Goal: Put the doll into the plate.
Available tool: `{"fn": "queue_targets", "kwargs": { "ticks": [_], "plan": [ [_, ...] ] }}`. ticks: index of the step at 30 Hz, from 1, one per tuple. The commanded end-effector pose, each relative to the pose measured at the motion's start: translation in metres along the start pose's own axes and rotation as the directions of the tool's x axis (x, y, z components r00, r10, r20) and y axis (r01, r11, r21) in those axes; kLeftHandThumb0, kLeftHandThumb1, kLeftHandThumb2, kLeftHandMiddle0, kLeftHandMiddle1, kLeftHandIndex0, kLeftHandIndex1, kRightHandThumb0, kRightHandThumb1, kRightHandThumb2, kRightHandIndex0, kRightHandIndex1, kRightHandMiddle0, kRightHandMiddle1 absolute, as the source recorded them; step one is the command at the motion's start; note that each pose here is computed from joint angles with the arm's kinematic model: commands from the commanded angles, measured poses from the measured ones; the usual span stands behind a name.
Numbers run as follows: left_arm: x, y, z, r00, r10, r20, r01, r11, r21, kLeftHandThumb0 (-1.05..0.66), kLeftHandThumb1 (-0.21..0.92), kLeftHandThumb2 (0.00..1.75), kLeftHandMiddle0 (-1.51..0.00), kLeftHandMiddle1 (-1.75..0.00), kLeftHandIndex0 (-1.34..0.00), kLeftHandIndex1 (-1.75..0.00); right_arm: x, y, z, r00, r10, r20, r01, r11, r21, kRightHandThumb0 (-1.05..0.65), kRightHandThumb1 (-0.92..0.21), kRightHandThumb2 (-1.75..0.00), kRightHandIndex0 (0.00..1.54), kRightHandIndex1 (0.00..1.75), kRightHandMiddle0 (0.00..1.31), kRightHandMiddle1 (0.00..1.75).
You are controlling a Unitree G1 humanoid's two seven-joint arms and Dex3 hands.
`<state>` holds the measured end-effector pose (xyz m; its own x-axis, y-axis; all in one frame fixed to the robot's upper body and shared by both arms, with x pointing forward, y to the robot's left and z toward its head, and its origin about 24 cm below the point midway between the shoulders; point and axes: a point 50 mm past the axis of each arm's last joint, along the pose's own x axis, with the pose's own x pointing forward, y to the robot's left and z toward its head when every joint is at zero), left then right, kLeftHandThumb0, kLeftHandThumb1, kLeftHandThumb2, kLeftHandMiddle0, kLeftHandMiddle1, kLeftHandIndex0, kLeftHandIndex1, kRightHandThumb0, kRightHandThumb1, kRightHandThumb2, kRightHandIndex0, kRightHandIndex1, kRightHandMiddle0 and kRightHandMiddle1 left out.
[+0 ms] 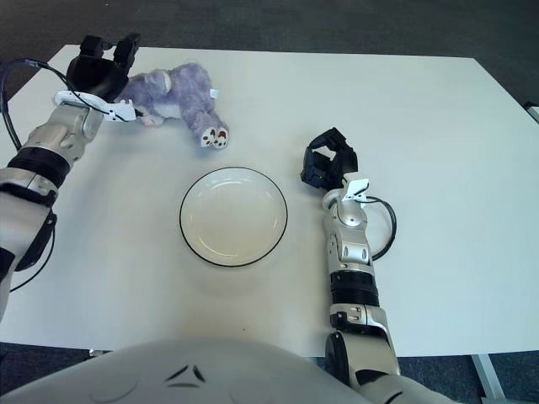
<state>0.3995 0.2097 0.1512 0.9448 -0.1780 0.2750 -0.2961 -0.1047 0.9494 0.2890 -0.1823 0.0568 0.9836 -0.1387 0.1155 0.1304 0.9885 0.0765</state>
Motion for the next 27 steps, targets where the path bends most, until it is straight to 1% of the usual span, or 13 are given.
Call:
{"fn": "queue_targets", "kwargs": {
  "ticks": [1, 9, 14, 20, 27],
  "plan": [
    [0.0058, 0.0057, 0.0003, 1.000, 0.026, -0.009, -0.026, 0.999, 0.022, -0.60, 0.22, 0.94, -0.01, -0.42, 0.00, -0.25, -0.0154, -0.0065, -0.0225, 0.994, -0.021, -0.103, 0.023, 1.000, 0.013, -0.45, -0.42, -1.19, 1.13, 1.75, 0.53, 1.75],
    [0.0072, 0.0049, 0.0002, 1.000, 0.010, -0.009, -0.010, 1.000, 0.025, -0.61, 0.21, 0.93, -0.04, -0.45, 0.00, -0.32, -0.0159, -0.0066, -0.0220, 0.994, -0.017, -0.108, 0.019, 1.000, 0.014, -0.45, -0.43, -1.18, 1.13, 1.75, 0.53, 1.75],
    [0.0084, 0.0031, -0.0014, 0.999, -0.043, -0.016, 0.043, 0.998, 0.041, -0.63, 0.21, 0.93, -0.01, -0.50, 0.00, -0.33, -0.0159, -0.0066, -0.0220, 0.993, -0.013, -0.116, 0.014, 1.000, 0.010, -0.45, -0.43, -1.17, 1.12, 1.75, 0.52, 1.75],
    [0.0099, 0.0004, -0.0003, 0.994, -0.106, -0.019, 0.106, 0.993, 0.048, -0.65, 0.24, 0.91, 0.00, -0.42, 0.00, -0.28, -0.0155, -0.0064, -0.0221, 0.992, -0.013, -0.124, 0.014, 1.000, 0.009, -0.44, -0.44, -1.17, 1.12, 1.75, 0.52, 1.75],
    [0.0106, -0.0025, 0.0012, 0.982, -0.191, -0.012, 0.191, 0.982, 0.000, -0.64, 0.24, 0.90, -0.01, -0.39, 0.00, -0.21, -0.0157, -0.0063, -0.0222, 0.991, -0.012, -0.134, 0.014, 1.000, 0.013, -0.44, -0.45, -1.16, 1.11, 1.75, 0.51, 1.75]
  ]
}}
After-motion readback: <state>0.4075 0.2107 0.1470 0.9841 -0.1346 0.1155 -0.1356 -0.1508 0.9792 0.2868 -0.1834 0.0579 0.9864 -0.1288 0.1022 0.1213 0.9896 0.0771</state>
